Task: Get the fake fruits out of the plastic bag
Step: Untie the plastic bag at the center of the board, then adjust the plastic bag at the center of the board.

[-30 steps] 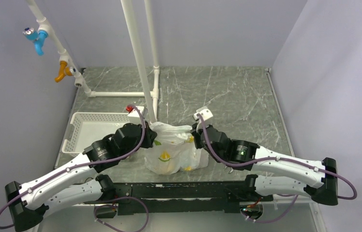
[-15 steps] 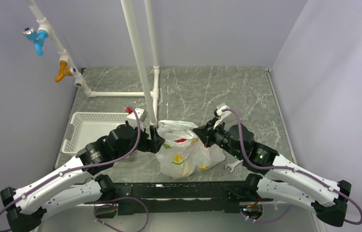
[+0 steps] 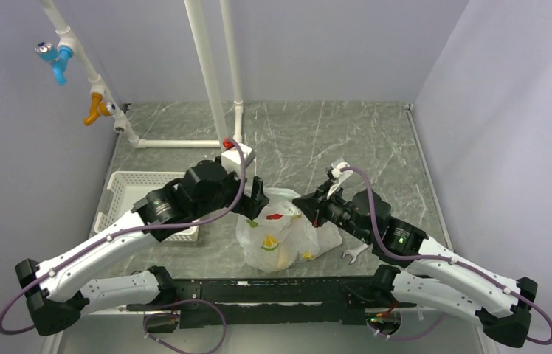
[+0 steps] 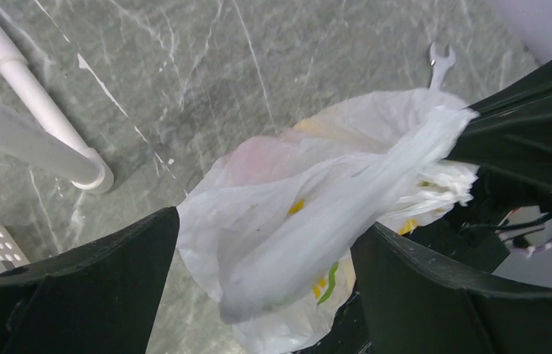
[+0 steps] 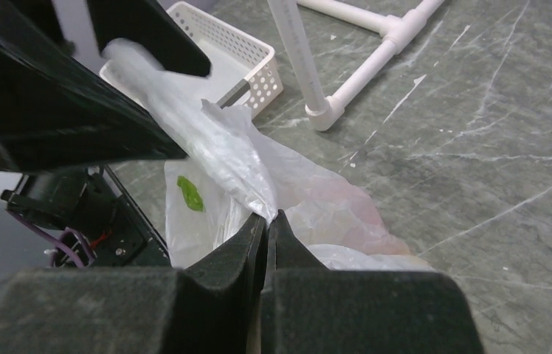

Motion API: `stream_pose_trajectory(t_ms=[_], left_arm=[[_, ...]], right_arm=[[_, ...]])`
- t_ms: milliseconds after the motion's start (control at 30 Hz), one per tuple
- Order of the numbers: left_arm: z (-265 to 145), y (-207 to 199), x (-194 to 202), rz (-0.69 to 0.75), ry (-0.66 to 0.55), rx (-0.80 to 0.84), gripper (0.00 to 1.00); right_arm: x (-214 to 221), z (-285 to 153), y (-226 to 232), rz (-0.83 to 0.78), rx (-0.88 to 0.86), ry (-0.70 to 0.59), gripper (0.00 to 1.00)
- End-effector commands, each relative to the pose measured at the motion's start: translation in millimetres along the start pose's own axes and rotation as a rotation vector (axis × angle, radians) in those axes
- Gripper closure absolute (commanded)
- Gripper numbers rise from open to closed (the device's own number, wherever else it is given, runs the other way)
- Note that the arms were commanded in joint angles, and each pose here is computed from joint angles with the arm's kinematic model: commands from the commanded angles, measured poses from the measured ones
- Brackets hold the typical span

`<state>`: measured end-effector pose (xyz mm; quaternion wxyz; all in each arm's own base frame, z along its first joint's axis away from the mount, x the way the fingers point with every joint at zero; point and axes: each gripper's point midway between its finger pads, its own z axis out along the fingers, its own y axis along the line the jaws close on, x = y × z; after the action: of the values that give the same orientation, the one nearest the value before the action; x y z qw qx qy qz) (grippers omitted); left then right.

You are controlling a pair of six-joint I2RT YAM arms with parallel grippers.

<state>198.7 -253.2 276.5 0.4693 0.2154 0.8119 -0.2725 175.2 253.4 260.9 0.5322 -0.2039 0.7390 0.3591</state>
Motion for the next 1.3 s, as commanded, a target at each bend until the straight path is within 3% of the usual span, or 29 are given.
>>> stream_pose_trajectory(t_ms=[0, 233, 400, 567, 733, 833, 1100, 1267], left_arm=[[4.5, -14.8, -6.4, 0.036, -0.003, 0.082, 0.10], [12.8, -8.9, 21.4, -0.003, -0.012, 0.089, 0.02], [24.2, -11.7, 25.8, -0.014, -0.014, 0.109, 0.04], [33.2, -8.7, 14.9, -0.008, 0.011, 0.057, 0.31], [24.4, 0.2, -5.5, -0.047, -0.048, -0.013, 0.70], [13.0, 13.0, -19.1, -0.064, -0.107, -0.084, 0.99], [-37.7, 26.8, -63.9, -0.188, -0.355, -0.122, 1.00], [-51.1, 26.5, -77.5, -0.239, -0.379, -0.130, 1.00]], right_arm=[[-25.4, -8.9, 10.2, 0.041, -0.042, -0.095, 1.00], [-28.7, -15.4, 0.6, 0.098, 0.007, -0.133, 1.00], [-28.1, -13.1, 6.4, 0.105, -0.027, -0.142, 1.00], [-30.1, -11.9, 7.4, 0.092, -0.024, -0.127, 1.00], [-29.9, -16.1, -0.2, 0.110, 0.015, -0.136, 1.00], [-28.7, -16.9, -7.0, 0.126, 0.052, -0.139, 1.00], [-39.4, -11.9, -47.2, 0.077, 0.323, -0.095, 1.00], [-65.8, 3.0, -51.3, -0.038, 0.338, -0.073, 1.00]])
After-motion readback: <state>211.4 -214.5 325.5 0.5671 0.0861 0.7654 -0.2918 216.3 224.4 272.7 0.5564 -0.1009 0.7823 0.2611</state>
